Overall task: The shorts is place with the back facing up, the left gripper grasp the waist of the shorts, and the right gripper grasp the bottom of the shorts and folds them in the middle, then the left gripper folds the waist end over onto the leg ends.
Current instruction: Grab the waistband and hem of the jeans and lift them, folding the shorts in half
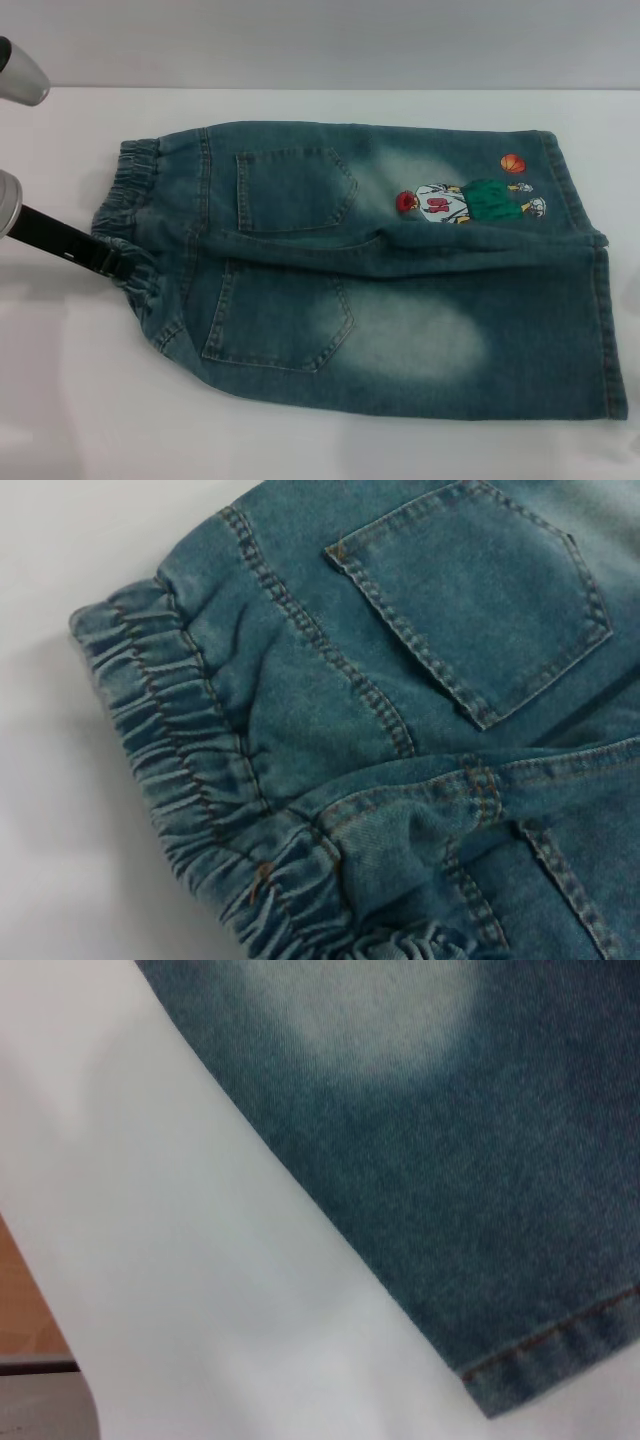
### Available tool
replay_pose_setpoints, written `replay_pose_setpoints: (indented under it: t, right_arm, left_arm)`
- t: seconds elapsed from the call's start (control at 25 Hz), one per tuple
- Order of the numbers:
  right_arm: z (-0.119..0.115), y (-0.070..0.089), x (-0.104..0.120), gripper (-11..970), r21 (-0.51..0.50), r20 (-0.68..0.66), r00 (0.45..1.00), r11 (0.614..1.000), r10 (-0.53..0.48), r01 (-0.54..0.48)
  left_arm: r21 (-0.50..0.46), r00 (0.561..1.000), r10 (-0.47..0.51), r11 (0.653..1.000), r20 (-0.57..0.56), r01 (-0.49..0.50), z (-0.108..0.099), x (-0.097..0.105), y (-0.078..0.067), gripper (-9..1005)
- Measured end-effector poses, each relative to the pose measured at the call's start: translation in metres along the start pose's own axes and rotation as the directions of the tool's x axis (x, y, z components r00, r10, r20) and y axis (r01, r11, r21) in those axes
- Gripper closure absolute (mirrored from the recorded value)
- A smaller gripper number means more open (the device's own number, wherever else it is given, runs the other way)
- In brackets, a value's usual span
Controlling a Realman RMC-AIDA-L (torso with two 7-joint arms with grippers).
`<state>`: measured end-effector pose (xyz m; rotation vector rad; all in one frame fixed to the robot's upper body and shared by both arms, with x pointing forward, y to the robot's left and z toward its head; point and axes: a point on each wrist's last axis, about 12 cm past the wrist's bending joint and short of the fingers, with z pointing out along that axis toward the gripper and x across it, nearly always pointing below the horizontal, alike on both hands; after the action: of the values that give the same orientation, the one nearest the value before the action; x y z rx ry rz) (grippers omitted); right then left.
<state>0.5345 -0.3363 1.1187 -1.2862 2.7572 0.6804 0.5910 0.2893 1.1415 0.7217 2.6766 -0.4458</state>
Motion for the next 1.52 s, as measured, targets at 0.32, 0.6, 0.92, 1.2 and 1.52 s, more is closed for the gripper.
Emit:
replay_pose_setpoints:
  t: [0.32,0.6,0.92,1.2,1.52]
  right_arm:
    - [0.003,0.0,-0.004,304,0.006,0.002,1.0,1.0,-0.009,0.009]
    - [0.007,0.002,-0.009,305,0.011,-0.004,1.0,1.0,-0.022,0.022]
    - [0.008,0.001,-0.012,304,0.022,-0.009,1.0,0.999,-0.029,0.03]
    - [0.009,0.002,-0.017,304,0.023,-0.01,0.999,0.999,-0.043,0.043]
    - [0.01,0.004,-0.023,304,0.023,-0.026,0.998,0.998,-0.065,0.065]
  left_arm:
    - [0.001,1.0,0.007,1.0,0.001,-0.007,0.0,-0.002,-0.001,938]
    - [0.0,1.0,0.006,1.0,0.002,-0.006,0.0,-0.003,-0.001,938]
    - [-0.002,1.0,0.005,1.0,0.004,-0.005,0.0,-0.003,-0.001,938]
    - [-0.002,1.0,0.005,1.0,0.005,-0.005,0.0,-0.003,-0.001,938]
    - [-0.001,1.0,0.005,1.0,0.005,-0.005,0.0,-0.003,-0.001,938]
